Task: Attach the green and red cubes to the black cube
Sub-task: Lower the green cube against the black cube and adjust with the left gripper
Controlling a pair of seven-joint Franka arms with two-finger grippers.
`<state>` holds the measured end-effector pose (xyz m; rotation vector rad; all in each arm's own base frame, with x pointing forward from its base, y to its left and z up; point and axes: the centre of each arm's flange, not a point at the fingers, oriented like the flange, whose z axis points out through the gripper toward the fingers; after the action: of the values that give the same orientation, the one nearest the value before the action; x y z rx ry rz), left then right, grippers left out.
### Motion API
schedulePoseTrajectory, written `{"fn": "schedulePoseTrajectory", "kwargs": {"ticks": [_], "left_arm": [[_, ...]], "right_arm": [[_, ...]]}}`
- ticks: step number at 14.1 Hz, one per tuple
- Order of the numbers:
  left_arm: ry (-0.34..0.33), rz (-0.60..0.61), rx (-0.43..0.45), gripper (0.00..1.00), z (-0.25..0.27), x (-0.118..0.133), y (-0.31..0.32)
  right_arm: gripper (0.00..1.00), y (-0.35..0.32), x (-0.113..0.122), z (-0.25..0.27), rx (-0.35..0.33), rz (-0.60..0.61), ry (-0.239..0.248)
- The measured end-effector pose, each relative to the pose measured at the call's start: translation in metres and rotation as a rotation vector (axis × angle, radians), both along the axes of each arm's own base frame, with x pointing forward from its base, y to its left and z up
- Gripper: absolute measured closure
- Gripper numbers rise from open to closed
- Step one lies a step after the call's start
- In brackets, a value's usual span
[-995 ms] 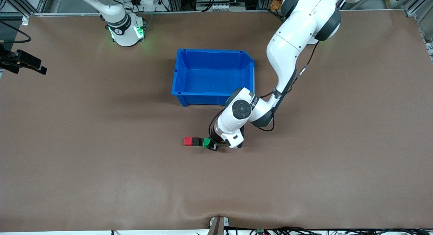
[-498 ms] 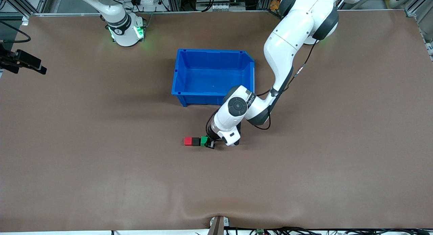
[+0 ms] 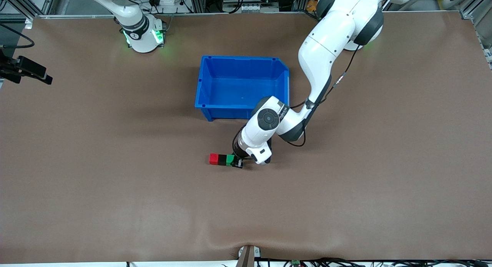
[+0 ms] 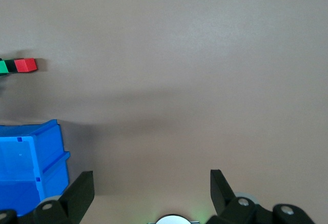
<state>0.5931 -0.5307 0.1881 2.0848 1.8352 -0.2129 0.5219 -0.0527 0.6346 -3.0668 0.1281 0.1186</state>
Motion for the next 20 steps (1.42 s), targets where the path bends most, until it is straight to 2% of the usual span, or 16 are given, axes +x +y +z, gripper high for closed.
{"fn": "schedulePoseTrajectory", "kwargs": {"ticks": [7,13,20], "left_arm": [[0.064,0.013,0.05,0.6,0.026,0.017,0.02],[0.106,0.004,0.081,0.6,0.022,0.014,0.023],[0.116,0.008,0.097,0.6,0.017,0.02,0.034]], "right_arm": [[0.0,0.0,0.0,0.0,0.0,0.0,-0.001],[0.0,0.0,0.0,0.0,0.0,0.0,-0.001],[0.0,0.0,0.0,0.001,0.0,0.0,-0.002]]}}
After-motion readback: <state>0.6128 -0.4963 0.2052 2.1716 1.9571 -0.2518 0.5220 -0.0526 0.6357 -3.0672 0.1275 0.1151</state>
